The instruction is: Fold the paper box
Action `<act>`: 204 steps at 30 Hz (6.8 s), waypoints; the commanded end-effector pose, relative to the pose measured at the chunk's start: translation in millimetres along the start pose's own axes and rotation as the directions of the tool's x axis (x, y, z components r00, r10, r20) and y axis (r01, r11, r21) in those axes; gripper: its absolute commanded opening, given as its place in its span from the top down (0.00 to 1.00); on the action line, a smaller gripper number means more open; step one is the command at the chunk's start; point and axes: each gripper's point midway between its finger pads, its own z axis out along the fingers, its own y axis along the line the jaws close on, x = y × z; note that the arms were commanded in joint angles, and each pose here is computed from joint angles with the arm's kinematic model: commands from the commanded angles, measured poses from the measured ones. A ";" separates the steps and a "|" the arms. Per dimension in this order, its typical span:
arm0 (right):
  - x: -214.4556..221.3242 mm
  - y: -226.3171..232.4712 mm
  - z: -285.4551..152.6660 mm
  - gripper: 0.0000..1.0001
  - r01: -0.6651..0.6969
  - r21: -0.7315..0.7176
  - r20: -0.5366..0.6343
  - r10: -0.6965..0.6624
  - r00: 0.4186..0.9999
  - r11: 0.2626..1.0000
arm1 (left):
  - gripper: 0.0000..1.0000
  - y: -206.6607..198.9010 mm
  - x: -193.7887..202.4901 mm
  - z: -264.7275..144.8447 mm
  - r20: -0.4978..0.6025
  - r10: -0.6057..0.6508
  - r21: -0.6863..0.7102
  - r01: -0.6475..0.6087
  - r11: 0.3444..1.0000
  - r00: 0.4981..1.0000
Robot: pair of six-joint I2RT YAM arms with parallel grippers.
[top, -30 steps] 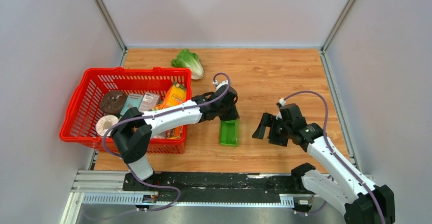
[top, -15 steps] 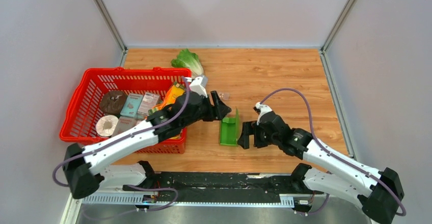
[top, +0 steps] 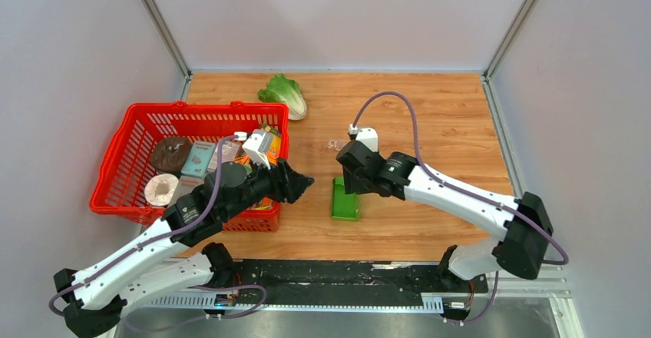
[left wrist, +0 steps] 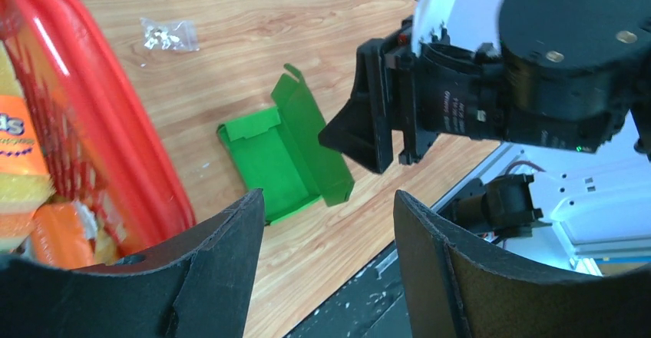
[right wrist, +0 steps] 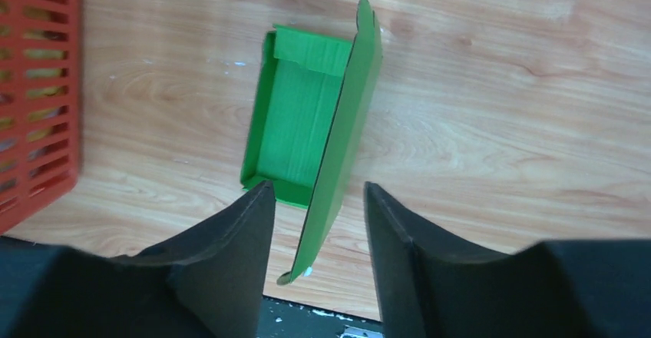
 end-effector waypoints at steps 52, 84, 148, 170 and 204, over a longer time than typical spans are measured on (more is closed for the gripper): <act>29.7 -23.9 -66.2 0.53 0.147 -0.159 0.040 -0.142 0.989 0.976 | 0.46 5.5 38.0 62.8 -0.210 0.209 -0.004 -0.215 0.977 0.955; 85.6 -69.5 41.4 0.86 0.101 0.257 0.134 -0.139 0.981 0.961 | 0.60 5.6 82.9 81.9 -0.268 0.198 0.005 -0.205 0.979 0.943; 59.6 -76.3 68.7 0.75 -0.279 -0.079 0.216 0.289 0.932 0.957 | 0.60 99.4 175.9 166.3 -0.457 0.063 -0.334 -0.237 0.912 0.887; 60.6 -65.7 74.1 0.77 -0.303 -0.113 0.190 0.320 0.928 0.946 | 1.00 139.1 200.8 159.0 -0.613 0.239 -0.476 -0.594 0.649 0.753; 59.9 -62.1 71.7 0.78 -0.283 -0.126 0.181 0.302 0.936 0.951 | 0.73 101.6 174.9 165.5 -0.503 0.112 -0.359 -0.325 0.875 0.857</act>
